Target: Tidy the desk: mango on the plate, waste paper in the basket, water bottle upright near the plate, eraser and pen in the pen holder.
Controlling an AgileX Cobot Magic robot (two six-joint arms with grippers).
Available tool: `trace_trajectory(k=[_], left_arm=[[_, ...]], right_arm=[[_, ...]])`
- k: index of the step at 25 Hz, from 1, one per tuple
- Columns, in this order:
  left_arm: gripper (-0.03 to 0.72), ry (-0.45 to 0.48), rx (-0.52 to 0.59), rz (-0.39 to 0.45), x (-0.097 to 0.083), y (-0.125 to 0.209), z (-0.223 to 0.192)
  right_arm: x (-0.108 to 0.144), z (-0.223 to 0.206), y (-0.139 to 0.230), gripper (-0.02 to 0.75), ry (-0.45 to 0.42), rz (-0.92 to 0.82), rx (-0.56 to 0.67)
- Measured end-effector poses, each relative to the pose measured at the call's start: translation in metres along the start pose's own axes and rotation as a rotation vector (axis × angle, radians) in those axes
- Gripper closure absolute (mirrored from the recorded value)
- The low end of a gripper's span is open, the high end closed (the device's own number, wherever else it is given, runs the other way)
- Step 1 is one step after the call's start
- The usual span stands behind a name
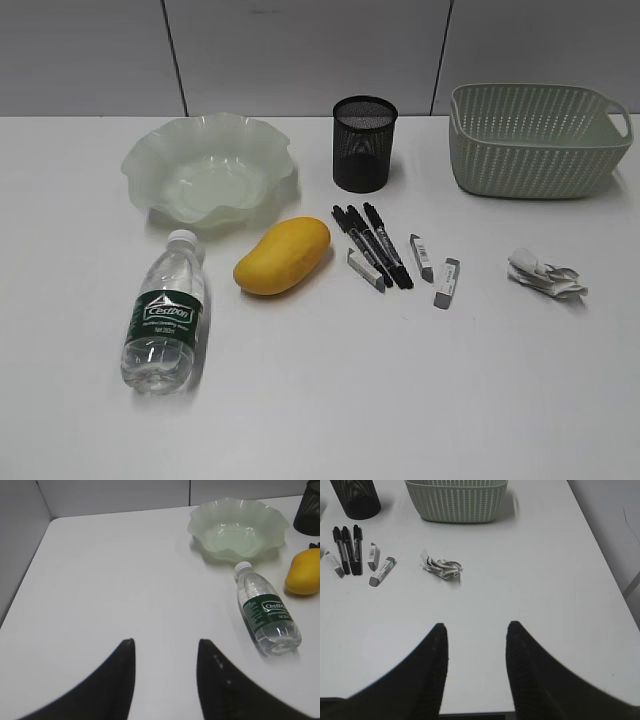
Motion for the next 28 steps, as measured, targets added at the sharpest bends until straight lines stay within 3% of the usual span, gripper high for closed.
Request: trace_trajectory(k=[23, 28], left_arm=[[0.382, 0.004, 0.001, 0.002, -0.001, 0.0, 0.0], [0.379, 0.088, 0.087, -0.005, -0.021, -0.015, -0.019]], right_arm=[[0.0, 0.0, 0.0, 0.417, 0.0, 0.0, 0.0], [0.0, 0.0, 0.0, 0.417, 0.0, 0.0, 0.0]])
Point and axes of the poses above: a point on each arm's last joint axis where the gripper is mounted, z pointing back along that axis away from the gripper, x along the wrist's bending axis when the last joint is at zero, y = z × x, the point moved 5 cm from there along -z, pointing out along that axis toward the gripper, and after that the axes turned 15 degrees about z, right-handed, at the moved point
